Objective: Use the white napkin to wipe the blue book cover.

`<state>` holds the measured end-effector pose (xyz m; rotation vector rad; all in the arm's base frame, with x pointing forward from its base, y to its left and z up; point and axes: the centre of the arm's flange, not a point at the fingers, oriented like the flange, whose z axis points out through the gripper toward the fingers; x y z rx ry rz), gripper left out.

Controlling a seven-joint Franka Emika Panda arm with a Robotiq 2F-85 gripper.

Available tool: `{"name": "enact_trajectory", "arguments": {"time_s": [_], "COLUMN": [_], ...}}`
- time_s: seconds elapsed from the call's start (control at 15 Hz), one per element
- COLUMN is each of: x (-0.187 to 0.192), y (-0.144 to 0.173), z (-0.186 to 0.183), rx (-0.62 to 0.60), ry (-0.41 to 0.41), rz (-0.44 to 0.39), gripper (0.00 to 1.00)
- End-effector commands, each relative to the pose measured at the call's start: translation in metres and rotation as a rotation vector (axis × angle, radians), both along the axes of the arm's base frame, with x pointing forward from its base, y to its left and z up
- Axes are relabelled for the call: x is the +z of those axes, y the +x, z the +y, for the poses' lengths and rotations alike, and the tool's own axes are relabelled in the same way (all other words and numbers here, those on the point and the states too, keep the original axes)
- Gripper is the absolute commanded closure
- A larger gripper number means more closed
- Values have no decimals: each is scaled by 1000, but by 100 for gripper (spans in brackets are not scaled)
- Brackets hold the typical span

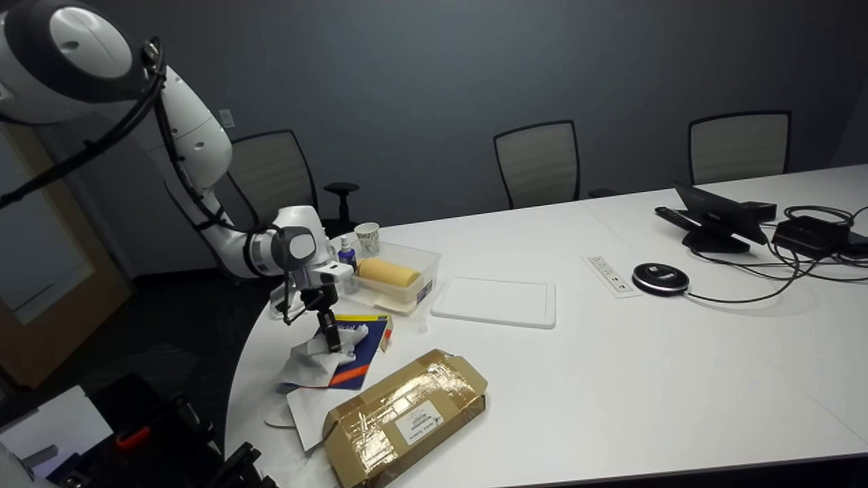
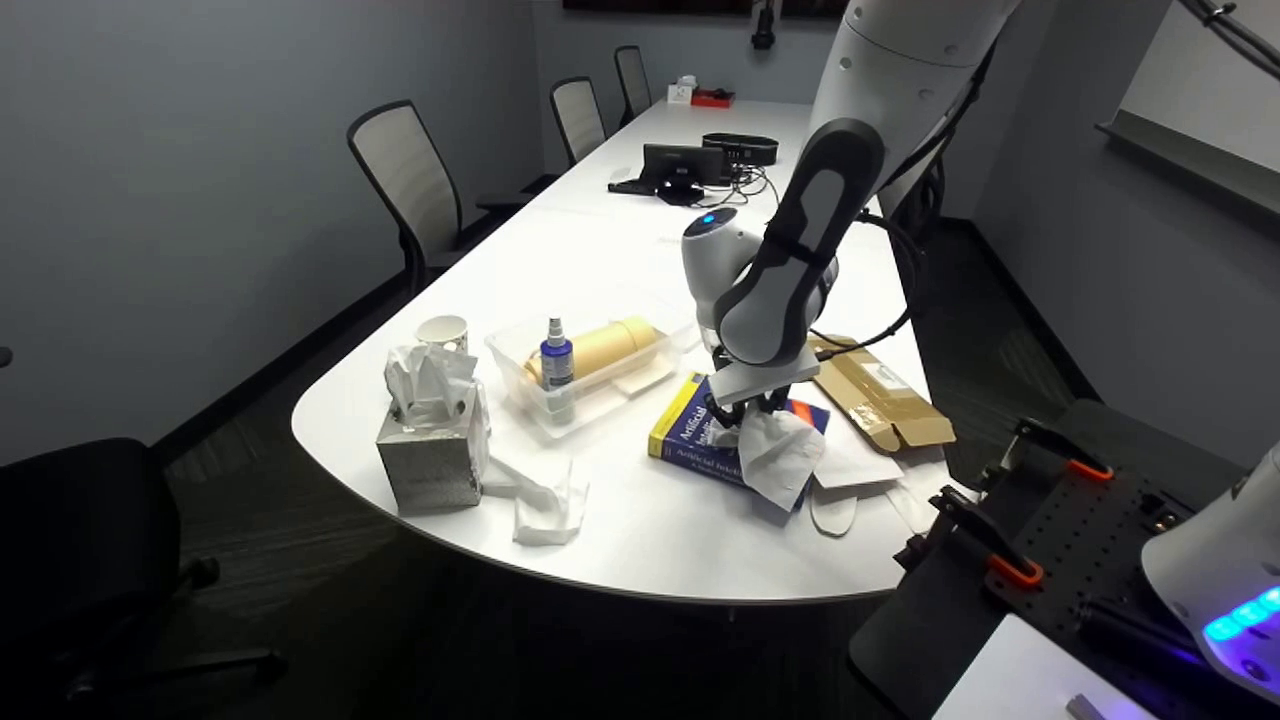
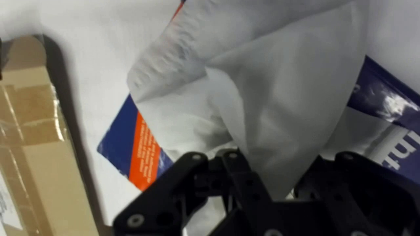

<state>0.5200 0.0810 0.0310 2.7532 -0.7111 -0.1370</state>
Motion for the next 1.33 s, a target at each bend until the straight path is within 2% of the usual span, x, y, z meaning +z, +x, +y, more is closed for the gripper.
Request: {"name": "enact_trajectory", "arguments": {"time_s": [0.0, 0.27, 0.47, 0.93, 1.27], "x": [-10, -7, -5, 26, 32], "y": [-60, -84, -83, -56, -14], "z": [-24, -45, -52, -33, -5], "rx": [-108, -187, -196, -113, 24], "ry": [-3, -17, -21, -39, -29], "rz": [44, 55, 54, 10, -26], "gripper": [97, 97, 97, 97, 97]}}
